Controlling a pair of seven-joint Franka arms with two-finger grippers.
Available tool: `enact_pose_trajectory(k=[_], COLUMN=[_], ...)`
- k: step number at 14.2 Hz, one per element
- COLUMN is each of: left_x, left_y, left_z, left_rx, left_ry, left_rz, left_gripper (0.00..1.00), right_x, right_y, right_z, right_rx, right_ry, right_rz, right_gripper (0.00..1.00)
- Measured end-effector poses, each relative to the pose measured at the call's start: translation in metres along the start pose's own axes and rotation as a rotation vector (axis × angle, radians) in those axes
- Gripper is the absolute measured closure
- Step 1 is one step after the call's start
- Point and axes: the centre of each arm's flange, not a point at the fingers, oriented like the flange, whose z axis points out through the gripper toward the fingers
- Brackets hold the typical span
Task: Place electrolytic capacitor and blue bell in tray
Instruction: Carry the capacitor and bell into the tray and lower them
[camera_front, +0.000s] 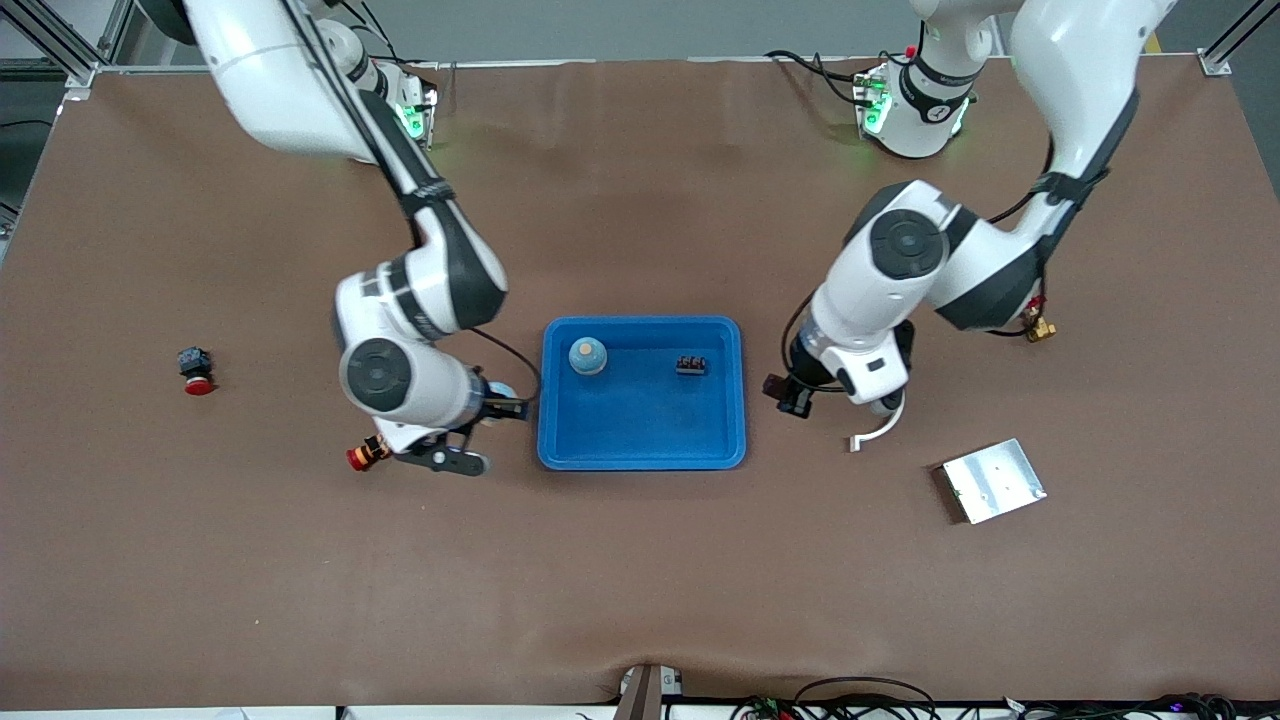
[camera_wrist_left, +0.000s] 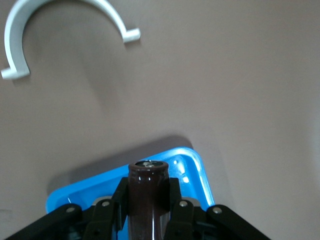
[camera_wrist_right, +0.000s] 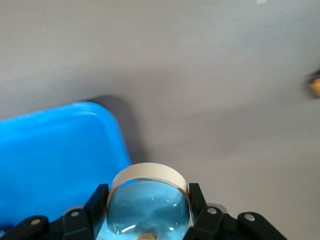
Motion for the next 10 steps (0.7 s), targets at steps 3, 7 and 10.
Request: enact_pose_trajectory(k=[3, 7, 10], left_x=[-0.037, -0.075, -0.081], left_y=[0.012, 0.016, 0.019], left_z=[0.047, 0.101, 0.114], left_rx=[0.048, 0.07, 0.077], left_ry=[0.085, 0.156, 0.152], left_rz=[-0.063, -0.117, -0.138], left_gripper=[0.65, 0.65, 0.65], right_x=[-0.018, -0.033, -0.036], right_y=[-0.04, -0.063, -0.066], right_z=[0.029, 0.046, 0.054], right_rx=[0.019, 0.031, 0.027], right_ry=[0.038, 0.054, 0.043], right_rz=[0.082, 0.123, 0.124], right_gripper=[0.3, 0.3, 0.3])
